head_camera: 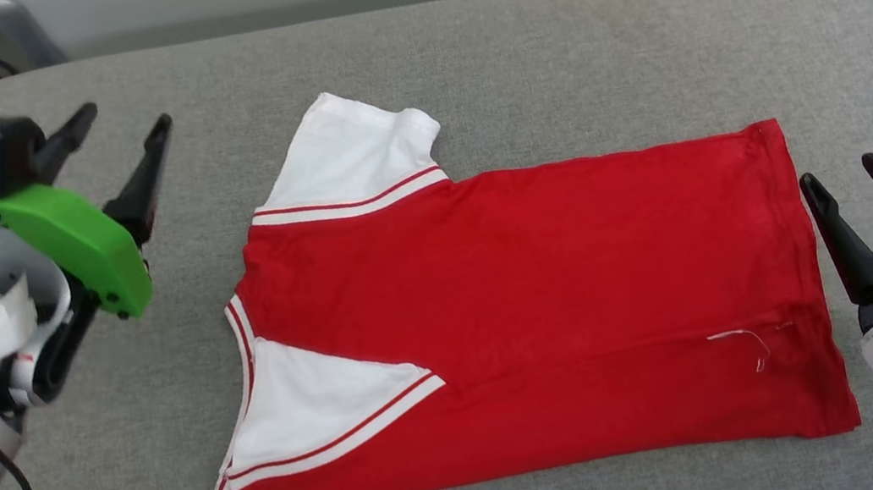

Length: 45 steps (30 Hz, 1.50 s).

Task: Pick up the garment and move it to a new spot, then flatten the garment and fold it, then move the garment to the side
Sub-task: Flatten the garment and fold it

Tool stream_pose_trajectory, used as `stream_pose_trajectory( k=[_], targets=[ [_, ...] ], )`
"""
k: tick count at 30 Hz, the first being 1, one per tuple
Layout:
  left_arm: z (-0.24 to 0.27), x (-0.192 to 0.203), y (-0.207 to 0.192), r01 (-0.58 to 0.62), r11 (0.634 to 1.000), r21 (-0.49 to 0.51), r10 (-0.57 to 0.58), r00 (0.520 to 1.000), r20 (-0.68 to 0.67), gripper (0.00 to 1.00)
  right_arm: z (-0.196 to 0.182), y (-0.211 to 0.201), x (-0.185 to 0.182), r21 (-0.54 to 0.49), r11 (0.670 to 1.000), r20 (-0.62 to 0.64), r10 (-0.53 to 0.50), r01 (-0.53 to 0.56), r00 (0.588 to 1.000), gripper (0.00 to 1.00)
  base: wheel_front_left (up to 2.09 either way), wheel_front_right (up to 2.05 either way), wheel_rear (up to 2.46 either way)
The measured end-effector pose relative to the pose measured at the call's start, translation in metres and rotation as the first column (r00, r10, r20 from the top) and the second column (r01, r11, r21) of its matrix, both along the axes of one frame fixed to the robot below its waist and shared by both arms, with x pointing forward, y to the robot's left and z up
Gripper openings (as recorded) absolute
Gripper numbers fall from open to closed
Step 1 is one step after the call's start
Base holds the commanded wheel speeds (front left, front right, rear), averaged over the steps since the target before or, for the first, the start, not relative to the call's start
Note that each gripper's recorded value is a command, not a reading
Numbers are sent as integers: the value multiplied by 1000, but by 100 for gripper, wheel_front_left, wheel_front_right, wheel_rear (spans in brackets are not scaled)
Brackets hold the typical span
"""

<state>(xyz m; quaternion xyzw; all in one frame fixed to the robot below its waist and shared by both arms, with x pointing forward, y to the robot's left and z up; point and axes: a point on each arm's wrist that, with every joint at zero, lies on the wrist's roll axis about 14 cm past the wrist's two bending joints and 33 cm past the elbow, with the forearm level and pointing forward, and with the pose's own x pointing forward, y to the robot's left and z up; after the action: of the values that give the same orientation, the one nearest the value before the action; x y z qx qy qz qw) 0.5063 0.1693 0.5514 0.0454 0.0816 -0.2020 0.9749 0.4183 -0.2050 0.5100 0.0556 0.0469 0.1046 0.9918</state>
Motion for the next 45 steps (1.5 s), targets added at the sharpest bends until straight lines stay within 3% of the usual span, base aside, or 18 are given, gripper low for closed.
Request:
stream_pose_trajectory(
  k=[7, 11, 19, 30, 36, 37, 38, 45],
  targets=[
    [-2, 63, -20, 81, 995, 58, -76, 994, -84, 100, -17, -6, 9, 22, 999, -32, -40, 40, 999, 100, 0, 0, 0],
    [-21, 93, -35, 113, 991, 65, -96, 972, -213, 100, -27, -9, 19, 23, 998, -46, -50, 52, 998, 100, 0, 0, 0],
    [-89, 113, -61, 202, 971, 126, -101, 829, -551, 100, -51, -11, 32, 12, 998, -87, -56, 57, 995, 100, 0, 0, 0],
    [-174, 114, -75, 284, 934, 218, -22, 652, -758, 100, -73, -17, 44, -13, 998, -120, -65, 64, 991, 100, 0, 0, 0],
    [-192, 115, -81, 298, 932, 205, -24, 616, -787, 100, -82, -32, 39, -39, 994, -142, -103, 98, 984, 100, 0, 0, 0],
    [-193, 114, -81, 299, 932, 204, -24, 614, -789, 41, -83, -33, 38, -42, 994, -145, -106, 101, 984, 100, 0, 0, 0],
    [-192, 114, -81, 300, 932, 204, -25, 616, -787, 0, -84, -34, 38, -43, 994, -147, -108, 103, 983, 100, 0, 0, 0],
    [-179, 108, -89, 322, 926, 196, -74, 666, -743, 0, -62, -43, 50, -75, 992, -88, -106, 99, 991, 100, 0, 0, 0]
  ],
)
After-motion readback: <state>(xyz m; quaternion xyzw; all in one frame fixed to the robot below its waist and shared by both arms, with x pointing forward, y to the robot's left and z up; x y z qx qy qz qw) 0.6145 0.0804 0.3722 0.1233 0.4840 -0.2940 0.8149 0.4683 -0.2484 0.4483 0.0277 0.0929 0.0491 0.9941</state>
